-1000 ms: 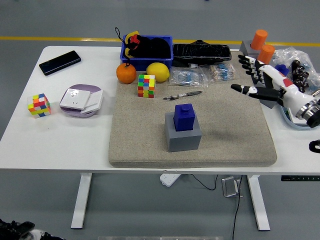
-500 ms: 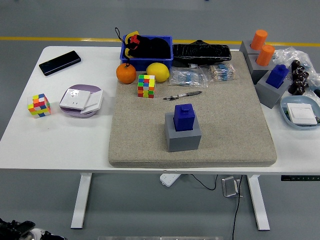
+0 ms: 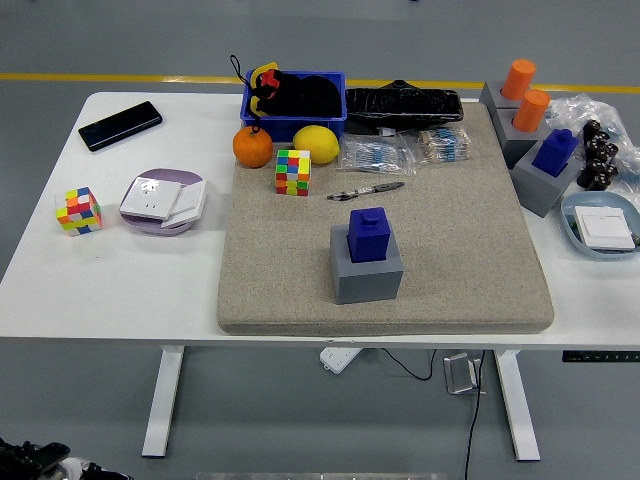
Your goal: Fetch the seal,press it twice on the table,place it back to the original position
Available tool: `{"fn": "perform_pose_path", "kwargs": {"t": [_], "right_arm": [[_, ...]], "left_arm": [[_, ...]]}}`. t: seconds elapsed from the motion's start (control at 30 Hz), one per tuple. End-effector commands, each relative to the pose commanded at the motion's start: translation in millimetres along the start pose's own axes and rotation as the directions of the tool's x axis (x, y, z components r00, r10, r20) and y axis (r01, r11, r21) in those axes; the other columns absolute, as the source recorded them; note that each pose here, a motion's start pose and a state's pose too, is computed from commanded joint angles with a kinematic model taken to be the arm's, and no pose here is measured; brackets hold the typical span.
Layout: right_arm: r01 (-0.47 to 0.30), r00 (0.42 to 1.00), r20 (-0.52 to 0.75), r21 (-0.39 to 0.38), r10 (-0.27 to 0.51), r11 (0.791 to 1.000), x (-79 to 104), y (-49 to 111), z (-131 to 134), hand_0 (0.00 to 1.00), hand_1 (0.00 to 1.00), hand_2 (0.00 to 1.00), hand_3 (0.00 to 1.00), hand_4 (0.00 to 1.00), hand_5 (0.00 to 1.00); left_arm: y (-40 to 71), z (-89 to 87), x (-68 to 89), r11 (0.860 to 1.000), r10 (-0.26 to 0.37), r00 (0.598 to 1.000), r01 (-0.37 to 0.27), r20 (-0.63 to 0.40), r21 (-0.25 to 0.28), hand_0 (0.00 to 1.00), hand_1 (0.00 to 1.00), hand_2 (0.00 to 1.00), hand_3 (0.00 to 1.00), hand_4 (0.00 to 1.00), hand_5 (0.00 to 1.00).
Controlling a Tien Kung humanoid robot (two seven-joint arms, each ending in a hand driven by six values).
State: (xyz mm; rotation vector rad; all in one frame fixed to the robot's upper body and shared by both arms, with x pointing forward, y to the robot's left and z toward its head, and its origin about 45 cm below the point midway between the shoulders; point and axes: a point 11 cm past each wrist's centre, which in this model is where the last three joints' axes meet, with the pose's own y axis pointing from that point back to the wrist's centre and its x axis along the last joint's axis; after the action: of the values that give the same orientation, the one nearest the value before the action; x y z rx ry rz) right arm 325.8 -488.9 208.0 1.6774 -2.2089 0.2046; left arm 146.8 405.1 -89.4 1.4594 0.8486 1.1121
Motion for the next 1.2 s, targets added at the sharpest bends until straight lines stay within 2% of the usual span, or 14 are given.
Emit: {"fn": "perform_pose_path", "kwargs": {"t": [1.2], "right_arm": [[0.003,1.0,-0.015,-0.002,-0.003,1.0,-3.4,-1.9,-2.8,0.896,0.857,0.825,0.791,0.998,0.527]], "left_arm": [[1.6,3.2,4.6,1.0,0.014,1.0,-0.014,0.01,-0.002,0.72,0.691,0.681,0.749,0.676,0.265]]}}
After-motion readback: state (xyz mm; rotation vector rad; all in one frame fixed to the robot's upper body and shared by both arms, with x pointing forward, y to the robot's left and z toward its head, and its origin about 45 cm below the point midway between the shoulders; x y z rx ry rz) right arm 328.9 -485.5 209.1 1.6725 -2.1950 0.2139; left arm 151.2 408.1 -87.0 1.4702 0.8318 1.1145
